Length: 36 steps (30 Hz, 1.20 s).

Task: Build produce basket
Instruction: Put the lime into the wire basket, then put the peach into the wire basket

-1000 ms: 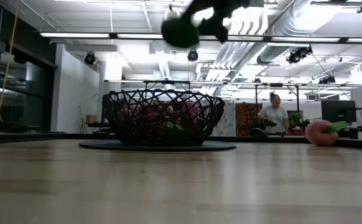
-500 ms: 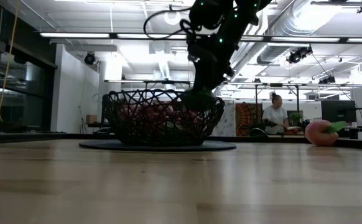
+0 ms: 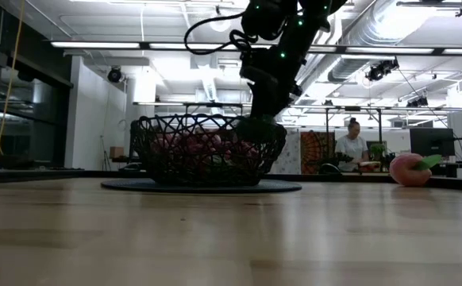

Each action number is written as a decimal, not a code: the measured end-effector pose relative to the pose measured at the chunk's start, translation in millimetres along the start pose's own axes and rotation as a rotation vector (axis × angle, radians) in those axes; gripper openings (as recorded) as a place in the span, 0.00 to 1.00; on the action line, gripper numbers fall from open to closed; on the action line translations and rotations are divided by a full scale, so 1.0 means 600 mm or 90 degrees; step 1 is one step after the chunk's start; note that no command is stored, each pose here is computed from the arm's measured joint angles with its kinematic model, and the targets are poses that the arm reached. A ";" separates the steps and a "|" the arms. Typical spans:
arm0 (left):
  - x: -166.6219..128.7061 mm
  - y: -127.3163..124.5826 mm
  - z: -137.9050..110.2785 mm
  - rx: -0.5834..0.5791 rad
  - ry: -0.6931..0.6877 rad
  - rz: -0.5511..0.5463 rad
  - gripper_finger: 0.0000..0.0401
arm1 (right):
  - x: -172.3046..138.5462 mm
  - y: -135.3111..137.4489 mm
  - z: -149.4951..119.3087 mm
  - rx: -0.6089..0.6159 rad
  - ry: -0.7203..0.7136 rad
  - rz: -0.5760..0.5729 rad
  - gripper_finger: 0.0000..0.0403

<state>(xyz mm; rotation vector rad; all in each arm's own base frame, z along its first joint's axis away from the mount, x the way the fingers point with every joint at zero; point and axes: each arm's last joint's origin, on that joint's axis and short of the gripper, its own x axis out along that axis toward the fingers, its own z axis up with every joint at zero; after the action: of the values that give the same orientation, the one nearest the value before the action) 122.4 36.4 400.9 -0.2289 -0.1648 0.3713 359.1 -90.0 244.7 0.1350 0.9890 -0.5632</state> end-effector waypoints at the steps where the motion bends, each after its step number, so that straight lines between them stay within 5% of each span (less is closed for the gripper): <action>1: 0.000 0.000 0.000 0.000 0.000 0.000 0.64 | 0.001 -0.002 0.000 0.002 0.002 -0.001 0.57; 8: 0.000 0.000 0.000 0.005 0.000 0.000 0.64 | 0.004 -0.013 0.001 0.032 0.009 0.015 0.62; 18: 0.000 0.000 0.000 0.005 0.000 0.000 0.64 | 0.002 -0.029 0.008 0.037 0.009 0.020 0.97; 26: 0.000 0.000 -0.002 0.006 0.006 0.001 0.64 | -0.088 -0.055 0.027 0.029 -0.032 -0.021 0.96; 36: 0.000 0.001 -0.001 0.006 0.004 0.012 0.64 | -0.204 -0.087 -0.114 0.150 -0.154 0.017 0.96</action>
<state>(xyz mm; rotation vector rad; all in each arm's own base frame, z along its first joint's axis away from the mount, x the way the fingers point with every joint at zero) 122.4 37.0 399.9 -0.2225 -0.1551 0.3898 229.8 -62.3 314.2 0.2821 0.6840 -0.6540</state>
